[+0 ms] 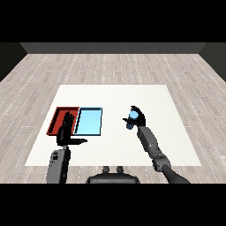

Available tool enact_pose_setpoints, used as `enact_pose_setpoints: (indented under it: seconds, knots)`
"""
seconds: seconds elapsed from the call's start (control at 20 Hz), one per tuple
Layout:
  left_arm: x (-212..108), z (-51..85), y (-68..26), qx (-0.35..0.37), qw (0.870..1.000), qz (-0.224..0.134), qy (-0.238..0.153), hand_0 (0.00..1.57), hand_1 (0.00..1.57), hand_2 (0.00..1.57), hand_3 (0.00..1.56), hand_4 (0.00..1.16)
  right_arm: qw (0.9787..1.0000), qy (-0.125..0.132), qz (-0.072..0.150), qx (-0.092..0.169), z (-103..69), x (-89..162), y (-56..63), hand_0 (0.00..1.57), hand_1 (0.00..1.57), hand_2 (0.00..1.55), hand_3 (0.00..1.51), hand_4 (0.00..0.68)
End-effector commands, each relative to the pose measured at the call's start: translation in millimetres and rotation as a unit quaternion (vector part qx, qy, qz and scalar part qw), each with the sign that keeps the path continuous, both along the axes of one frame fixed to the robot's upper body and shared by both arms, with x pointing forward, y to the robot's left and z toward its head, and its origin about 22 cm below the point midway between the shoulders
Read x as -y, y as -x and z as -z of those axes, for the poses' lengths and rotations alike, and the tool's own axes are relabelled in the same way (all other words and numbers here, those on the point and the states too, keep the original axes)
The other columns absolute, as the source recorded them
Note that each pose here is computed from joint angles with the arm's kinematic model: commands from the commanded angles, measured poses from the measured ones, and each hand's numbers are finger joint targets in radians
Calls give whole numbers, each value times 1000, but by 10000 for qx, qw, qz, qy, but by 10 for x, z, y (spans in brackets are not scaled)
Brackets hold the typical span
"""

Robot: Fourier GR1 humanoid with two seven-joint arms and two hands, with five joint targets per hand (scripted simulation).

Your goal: Pick the blue can and put it in the blue box

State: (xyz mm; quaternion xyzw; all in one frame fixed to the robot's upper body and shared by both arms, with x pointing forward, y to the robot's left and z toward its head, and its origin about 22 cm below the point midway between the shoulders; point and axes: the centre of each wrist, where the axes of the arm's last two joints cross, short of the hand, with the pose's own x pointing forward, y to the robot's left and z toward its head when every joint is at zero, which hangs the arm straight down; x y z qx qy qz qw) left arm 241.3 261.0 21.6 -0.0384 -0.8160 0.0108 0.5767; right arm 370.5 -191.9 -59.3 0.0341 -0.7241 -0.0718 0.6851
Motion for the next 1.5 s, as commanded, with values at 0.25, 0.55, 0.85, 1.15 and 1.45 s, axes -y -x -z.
enact_pose_setpoints:
  seconds: [0.25, 0.55, 0.85, 1.15, 1.45]
  knots:
    - [170, 86, 42, 27, 10000, 71, 47, 0, 0, 0, 0, 0, 9992, 385, 63, -7, -253, -235, -132, 1533, 1533, 1487, 1454, 597]
    - [1, 93, -19, -9, 9999, 111, -119, 0, 0, 0, 0, 0, 9981, 560, -225, 137, -466, -343, -106, 1481, 1481, 1472, 1438, 619]
    - [107, 214, -23, -83, 9995, 272, -146, 0, 0, 0, 0, 0, 9921, 684, -514, 917, -922, -561, -217, 1449, 1449, 1471, 1444, 629]
    - [417, 94, -108, -454, 9958, 742, 269, 0, 0, 0, 0, 0, 9852, 713, -799, 1340, -1061, -616, -163, 1479, 1479, 1454, 1430, 641]
    - [504, 85, -129, -444, 9950, 821, 360, 0, 0, 0, 0, 0, 9864, 677, -778, 1283, -1126, -494, 394, 1494, 1494, 1462, 1436, 632]
